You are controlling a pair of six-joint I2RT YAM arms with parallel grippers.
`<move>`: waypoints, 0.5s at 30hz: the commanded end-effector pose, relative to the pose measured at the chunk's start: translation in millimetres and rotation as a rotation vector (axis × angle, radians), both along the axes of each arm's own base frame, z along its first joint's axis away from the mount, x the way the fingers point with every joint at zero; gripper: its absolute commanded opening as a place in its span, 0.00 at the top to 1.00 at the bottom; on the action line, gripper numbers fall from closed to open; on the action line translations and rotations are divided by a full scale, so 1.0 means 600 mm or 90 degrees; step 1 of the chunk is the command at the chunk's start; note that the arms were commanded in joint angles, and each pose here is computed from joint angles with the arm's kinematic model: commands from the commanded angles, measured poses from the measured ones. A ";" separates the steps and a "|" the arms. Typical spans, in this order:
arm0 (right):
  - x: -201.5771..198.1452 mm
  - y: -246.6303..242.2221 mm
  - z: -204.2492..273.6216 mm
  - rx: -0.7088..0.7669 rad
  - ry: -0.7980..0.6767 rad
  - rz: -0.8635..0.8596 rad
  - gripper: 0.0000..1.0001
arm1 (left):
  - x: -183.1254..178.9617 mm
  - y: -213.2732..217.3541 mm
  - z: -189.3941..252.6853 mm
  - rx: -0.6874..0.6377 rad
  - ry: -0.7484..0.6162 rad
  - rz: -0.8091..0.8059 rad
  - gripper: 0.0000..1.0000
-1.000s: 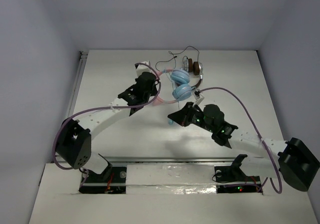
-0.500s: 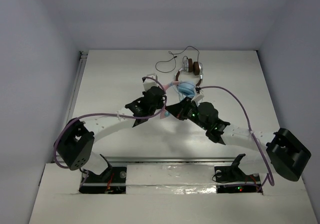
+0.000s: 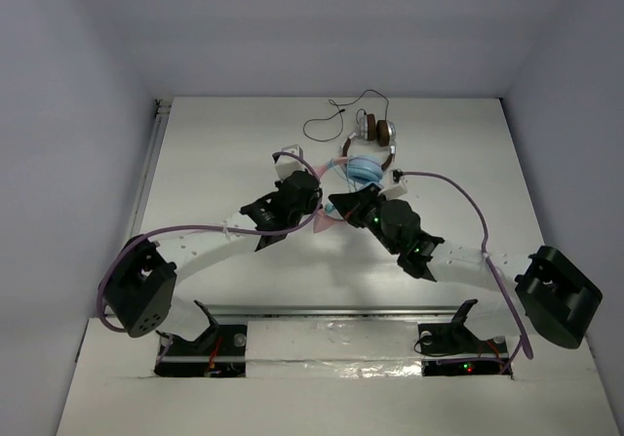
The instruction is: Wrap the headphones
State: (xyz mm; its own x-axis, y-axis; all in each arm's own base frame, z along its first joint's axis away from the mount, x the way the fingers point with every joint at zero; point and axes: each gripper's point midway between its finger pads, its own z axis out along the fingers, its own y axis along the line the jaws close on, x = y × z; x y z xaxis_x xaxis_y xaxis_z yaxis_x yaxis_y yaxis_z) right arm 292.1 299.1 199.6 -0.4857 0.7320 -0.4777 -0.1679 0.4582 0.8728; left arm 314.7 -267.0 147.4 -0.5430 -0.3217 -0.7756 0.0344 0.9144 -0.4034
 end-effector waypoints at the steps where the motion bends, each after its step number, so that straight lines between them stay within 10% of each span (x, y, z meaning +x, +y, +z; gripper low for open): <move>1: 0.034 -0.011 0.017 -0.006 -0.004 -0.075 0.93 | 0.000 -0.020 0.072 -0.067 -0.046 -0.005 1.00; 15: 0.034 0.019 -0.066 -0.125 0.067 -0.055 0.76 | 0.016 -0.045 0.062 0.047 0.005 -0.075 1.00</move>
